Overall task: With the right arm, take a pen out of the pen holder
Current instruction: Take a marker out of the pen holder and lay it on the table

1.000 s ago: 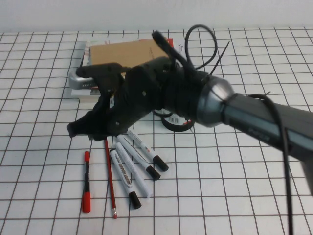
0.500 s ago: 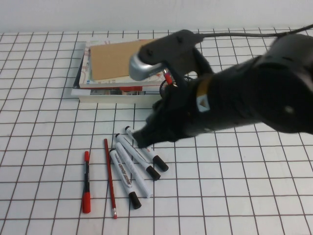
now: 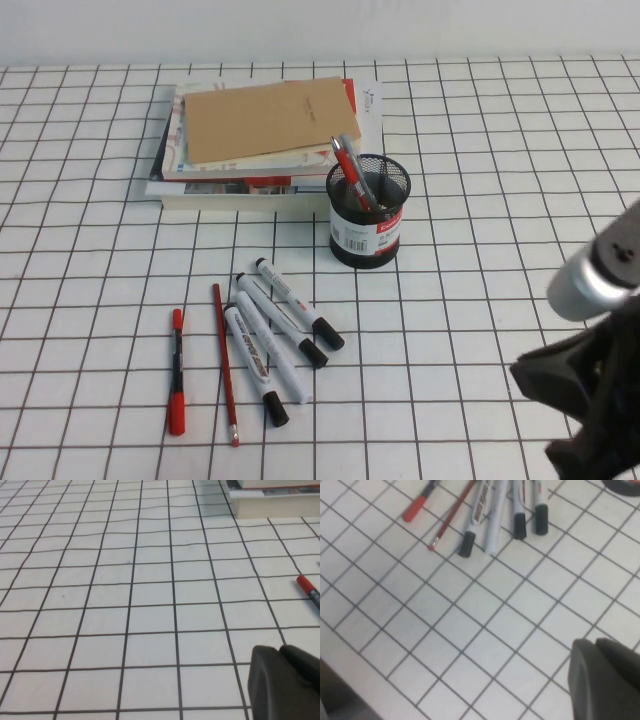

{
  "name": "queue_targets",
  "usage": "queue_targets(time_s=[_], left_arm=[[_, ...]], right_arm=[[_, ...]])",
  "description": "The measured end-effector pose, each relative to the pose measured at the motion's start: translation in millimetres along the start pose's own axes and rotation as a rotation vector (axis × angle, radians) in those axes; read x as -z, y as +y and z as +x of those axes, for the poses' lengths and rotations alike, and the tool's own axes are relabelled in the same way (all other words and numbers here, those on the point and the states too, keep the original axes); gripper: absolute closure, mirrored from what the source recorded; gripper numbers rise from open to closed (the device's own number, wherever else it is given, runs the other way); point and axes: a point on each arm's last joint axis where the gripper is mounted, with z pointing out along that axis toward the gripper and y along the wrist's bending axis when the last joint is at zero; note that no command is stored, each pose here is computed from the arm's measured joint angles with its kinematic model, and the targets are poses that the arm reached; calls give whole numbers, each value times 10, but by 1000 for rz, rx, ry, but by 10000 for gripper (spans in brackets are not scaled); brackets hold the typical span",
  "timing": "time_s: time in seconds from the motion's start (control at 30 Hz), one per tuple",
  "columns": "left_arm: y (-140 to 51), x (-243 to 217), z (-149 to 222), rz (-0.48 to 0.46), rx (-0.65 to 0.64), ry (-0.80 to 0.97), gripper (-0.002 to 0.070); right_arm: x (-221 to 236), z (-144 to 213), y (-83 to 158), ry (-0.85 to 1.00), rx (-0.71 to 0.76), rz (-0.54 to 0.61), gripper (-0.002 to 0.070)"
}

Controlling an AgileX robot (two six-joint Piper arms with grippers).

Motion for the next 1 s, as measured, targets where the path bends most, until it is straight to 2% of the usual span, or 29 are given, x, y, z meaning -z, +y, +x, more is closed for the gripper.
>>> queue_targets(time_s=[0.17, 0.4, 0.57, 0.77, 1.0], left_arm=[[0, 0, 0, 0, 0, 0, 679], [0, 0, 0, 0, 0, 0, 679], [0, 0, 0, 0, 0, 0, 679], [0, 0, 0, 0, 0, 0, 679], [0, 0, 0, 0, 0, 0, 679]], right_arm=[[154, 212, -69, 37, 14, 29, 692], [87, 504, -191, -15, 82, 92, 692], [-46, 828, -440, -174, 16, 187, 692], [-157, 1384, -790, -438, -147, 389, 692], [-164, 1862, -867, -662, -210, 587, 692]])
